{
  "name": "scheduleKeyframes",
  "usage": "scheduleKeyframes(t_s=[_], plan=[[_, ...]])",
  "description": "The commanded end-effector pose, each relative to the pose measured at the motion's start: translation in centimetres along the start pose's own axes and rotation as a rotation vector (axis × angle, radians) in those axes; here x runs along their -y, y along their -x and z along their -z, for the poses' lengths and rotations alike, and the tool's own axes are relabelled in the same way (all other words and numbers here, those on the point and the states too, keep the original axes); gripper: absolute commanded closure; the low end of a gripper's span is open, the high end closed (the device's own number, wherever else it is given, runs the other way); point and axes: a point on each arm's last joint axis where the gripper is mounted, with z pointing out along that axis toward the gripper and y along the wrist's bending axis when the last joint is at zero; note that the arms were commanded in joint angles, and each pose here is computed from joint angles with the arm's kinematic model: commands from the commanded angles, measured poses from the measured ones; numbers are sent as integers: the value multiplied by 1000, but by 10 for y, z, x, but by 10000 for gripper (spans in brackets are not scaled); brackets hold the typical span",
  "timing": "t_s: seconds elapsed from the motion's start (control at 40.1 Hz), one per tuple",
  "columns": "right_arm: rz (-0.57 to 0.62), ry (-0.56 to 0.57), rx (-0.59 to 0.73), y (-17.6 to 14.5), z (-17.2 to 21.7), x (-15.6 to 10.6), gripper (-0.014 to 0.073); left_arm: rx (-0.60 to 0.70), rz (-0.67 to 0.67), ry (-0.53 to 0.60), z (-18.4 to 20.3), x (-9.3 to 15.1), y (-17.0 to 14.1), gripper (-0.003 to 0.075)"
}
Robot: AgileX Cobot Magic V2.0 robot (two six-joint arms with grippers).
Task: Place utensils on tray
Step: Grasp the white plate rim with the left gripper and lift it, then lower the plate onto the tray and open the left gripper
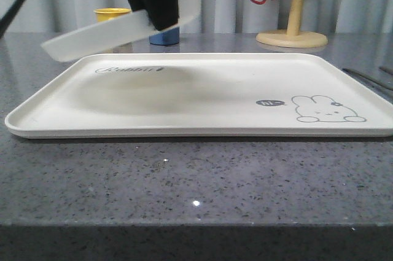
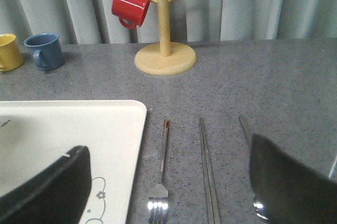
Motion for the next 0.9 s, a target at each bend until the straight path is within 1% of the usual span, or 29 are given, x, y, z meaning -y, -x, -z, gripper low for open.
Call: scheduleKeyframes(t_s=[0.0,0.15,0.399,0.474,0.524,0.624,0.699,0.749,0.873], plan=[[6,-4,102,18,2,-1,-38,56,9,-21,11,4,7,738],[6,-4,102,18,2,-1,-38,-5,11,-30,-8,4,8,738],[6,-4,102,18,2,-1,-38,-62,2,-47,-31,4,11,734],[6,-4,102,18,2,-1,-38,-69,7,-61,-35,6,12,695],[6,-4,102,18,2,-1,-38,-71,7,-62,-36,6,12,641],[6,-4,102,18,2,-1,-38,-68,7,-62,-36,6,13,503],[6,-4,102,18,2,-1,-38,-79,7,-64,-33,6,12,433],[6,-4,102,18,2,-1,-38,-60,8,-60,-25,5,14,412],[6,-4,102,18,2,-1,-38,17,12,-31,6,0,11,426]])
